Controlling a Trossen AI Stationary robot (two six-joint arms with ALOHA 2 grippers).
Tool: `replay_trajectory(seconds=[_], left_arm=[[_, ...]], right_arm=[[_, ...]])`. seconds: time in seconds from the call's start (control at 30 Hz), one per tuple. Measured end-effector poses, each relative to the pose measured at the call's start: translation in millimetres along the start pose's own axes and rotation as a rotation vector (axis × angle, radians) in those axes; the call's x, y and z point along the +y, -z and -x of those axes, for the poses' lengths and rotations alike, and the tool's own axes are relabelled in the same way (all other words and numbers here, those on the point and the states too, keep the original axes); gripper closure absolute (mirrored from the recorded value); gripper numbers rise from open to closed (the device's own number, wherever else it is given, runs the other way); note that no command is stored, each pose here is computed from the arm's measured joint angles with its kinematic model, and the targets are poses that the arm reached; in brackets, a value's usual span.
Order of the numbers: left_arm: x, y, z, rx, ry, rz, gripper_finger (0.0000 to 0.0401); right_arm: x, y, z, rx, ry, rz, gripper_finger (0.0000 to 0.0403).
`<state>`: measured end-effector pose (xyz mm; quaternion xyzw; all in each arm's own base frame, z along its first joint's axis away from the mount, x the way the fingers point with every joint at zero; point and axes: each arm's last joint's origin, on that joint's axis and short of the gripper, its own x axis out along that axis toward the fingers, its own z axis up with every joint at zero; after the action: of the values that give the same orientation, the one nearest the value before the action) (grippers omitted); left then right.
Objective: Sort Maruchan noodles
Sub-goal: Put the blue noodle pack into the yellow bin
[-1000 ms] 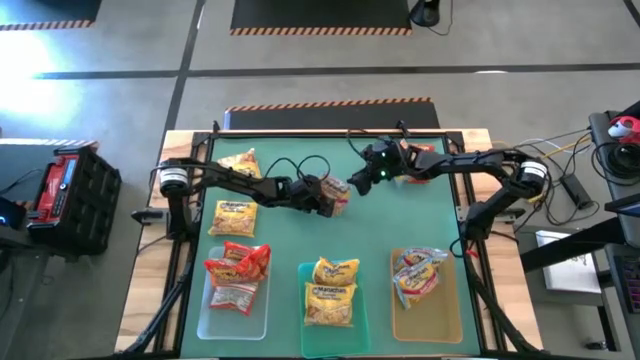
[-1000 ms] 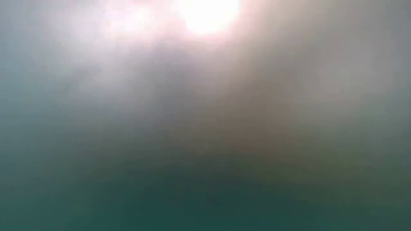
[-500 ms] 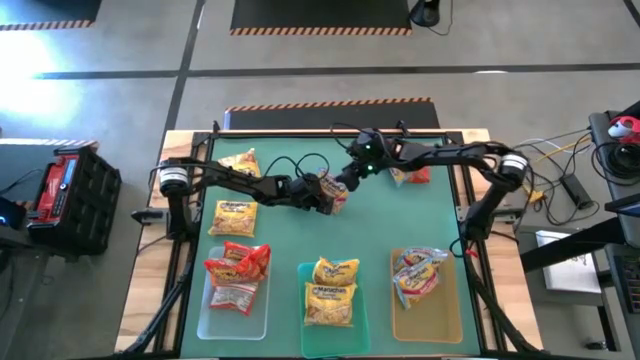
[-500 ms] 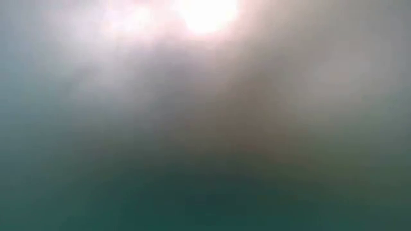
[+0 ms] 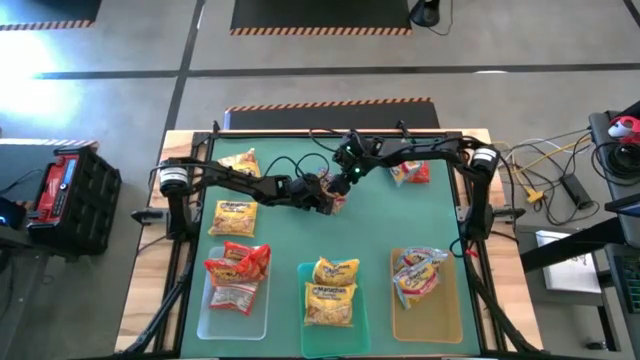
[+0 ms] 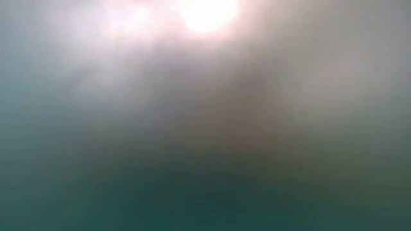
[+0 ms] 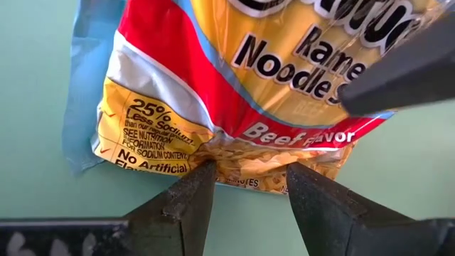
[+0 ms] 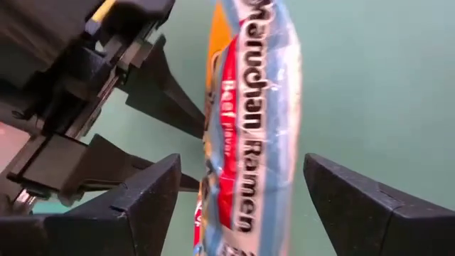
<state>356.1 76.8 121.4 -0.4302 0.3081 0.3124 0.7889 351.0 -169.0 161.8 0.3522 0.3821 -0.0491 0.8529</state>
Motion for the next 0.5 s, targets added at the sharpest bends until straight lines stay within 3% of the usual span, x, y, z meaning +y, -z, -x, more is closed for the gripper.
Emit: replay_trajectory(seconds=[0.5], left_arm=[[-0.3,-0.3,0.1,-0.002,0.003,-0.013,0.0239]], right_arm=[[1.9,1.1,-3.9,0.022,-0.001,0.03,0.0211]])
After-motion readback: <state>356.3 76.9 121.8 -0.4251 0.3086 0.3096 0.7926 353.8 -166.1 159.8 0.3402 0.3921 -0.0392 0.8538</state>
